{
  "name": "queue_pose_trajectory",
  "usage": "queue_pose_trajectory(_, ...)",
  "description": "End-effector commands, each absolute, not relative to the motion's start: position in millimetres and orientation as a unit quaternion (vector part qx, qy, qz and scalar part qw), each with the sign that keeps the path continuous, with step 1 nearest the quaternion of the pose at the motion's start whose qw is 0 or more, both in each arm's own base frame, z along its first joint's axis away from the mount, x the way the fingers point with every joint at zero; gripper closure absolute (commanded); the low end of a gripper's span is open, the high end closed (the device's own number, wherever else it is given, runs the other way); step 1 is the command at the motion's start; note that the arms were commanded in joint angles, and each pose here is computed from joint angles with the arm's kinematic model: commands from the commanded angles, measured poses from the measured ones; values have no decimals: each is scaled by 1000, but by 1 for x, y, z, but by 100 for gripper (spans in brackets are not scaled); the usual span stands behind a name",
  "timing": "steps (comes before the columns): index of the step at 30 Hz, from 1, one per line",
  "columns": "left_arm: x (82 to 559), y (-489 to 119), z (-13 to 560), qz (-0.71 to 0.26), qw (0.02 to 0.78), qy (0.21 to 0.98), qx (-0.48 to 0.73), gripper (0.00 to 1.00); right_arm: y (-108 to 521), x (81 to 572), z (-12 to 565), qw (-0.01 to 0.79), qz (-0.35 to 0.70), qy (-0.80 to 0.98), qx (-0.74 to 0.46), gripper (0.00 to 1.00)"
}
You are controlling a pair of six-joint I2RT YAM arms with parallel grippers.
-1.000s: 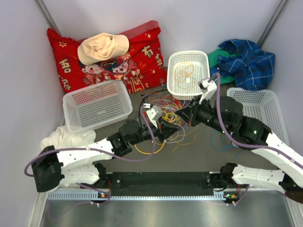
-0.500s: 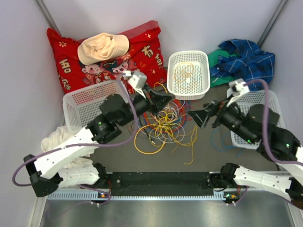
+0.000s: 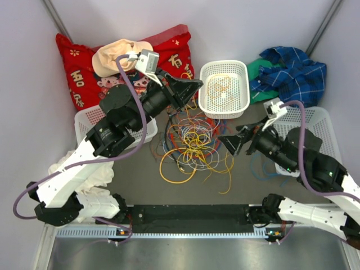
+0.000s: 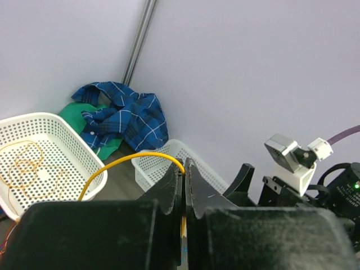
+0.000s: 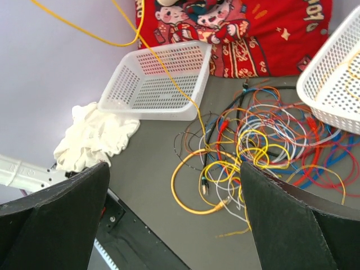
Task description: Untangle the cables
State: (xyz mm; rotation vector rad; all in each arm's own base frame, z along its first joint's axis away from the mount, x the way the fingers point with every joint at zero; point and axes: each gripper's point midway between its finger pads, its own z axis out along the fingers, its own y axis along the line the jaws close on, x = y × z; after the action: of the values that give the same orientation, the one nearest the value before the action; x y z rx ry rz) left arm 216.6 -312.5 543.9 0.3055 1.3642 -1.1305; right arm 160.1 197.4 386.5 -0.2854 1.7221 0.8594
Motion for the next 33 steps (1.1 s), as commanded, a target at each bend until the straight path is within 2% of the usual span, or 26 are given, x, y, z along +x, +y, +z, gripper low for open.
queue_pose_trajectory(1, 216, -311, 566, -505, 626, 581, 122, 100, 227, 164, 399, 578, 393, 698, -155, 3)
queue_pose_trajectory(13, 212, -315, 570, -522, 616, 578, 122, 100, 291, 241, 316, 621, 281, 707, -189, 8)
queue_pose_trajectory(16, 211, -313, 568, -524, 614, 578, 119, 100, 304, 259, 309, 625, 271, 709, -181, 10)
queue_pose_trajectory(19, 208, -311, 569, -528, 613, 576, 118, 100, 308, 278, 308, 625, 252, 722, -158, 18)
queue_pose_trajectory(21, 209, -311, 566, -526, 612, 579, 118, 100, 309, 282, 312, 630, 257, 719, -146, 47)
queue_pose_trajectory(22, 208, -309, 566, -524, 613, 579, 118, 100, 308, 281, 319, 634, 265, 713, -139, 73)
queue_pose_trajectory(24, 208, -303, 565, -515, 619, 582, 115, 100, 305, 279, 319, 633, 268, 714, -136, 98)
queue_pose_trajectory(28, 216, -291, 549, -484, 632, 597, 97, 100, 286, 268, 330, 626, 267, 723, -119, 100)
queue_pose_trajectory(30, 227, -276, 538, -455, 646, 610, 61, 100, 271, 263, 354, 632, 263, 722, -107, 100)
queue_pose_trajectory(31, 234, -276, 516, -435, 642, 629, 54, 100, 262, 261, 355, 627, 243, 732, -111, 100)
queue_pose_trajectory(32, 239, -270, 506, -421, 644, 638, 38, 96, 253, 258, 385, 643, 249, 717, -100, 100)
queue_pose_trajectory(33, 243, -255, 500, -402, 653, 642, 7, 64, 247, 257, 396, 648, 242, 716, -99, 100)
